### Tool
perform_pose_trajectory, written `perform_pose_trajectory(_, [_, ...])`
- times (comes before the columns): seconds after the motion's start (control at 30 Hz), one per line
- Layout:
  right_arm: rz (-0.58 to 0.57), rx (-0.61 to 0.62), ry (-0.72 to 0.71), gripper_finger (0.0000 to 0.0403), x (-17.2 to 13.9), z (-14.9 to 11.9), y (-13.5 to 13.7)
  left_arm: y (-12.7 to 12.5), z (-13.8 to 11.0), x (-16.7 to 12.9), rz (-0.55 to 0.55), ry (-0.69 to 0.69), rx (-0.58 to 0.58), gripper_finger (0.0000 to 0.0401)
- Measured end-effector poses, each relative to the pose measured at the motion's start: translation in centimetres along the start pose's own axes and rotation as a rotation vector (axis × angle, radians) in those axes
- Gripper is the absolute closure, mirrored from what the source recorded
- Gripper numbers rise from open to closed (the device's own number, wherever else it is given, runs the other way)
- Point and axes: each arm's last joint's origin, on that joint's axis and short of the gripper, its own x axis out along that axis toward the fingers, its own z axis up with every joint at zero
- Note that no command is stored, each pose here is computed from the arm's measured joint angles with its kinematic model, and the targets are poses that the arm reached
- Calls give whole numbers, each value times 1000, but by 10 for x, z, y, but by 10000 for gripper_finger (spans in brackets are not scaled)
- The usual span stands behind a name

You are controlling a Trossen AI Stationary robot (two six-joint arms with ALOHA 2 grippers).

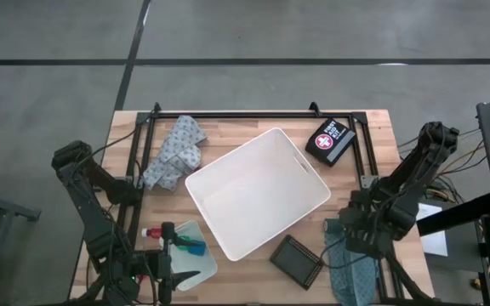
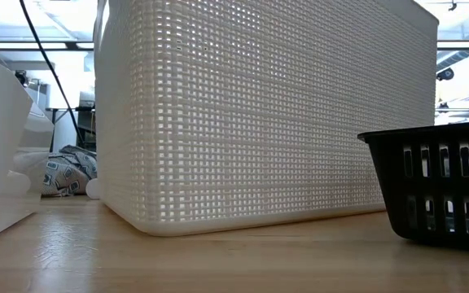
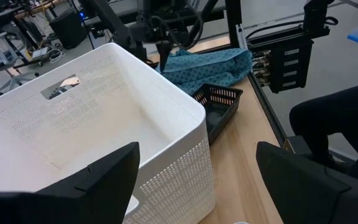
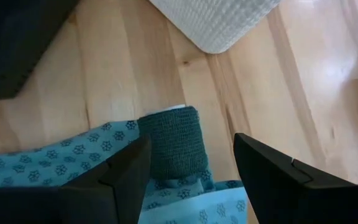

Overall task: Pick & place medical supplies in basket/bin
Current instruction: Put the dark green bandage into the white bin

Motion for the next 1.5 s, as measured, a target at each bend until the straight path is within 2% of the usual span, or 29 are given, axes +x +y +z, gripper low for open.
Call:
perform_pose_trajectory(0.47, [34,-15,-14,178,27,-15,-2,0,0,0,0,0,0,75])
perform_pose_trajectory(0.77, [63,-8,-26,148,42,-24,-4,0,0,0,0,0,0,75])
perform_pose_trajectory(0.97, [80,7,-33,147,51,-30,-6,0,0,0,0,0,0,74])
perform_pose_trajectory(1.5, [82,11,-28,157,53,-31,-6,0,0,0,0,0,0,73])
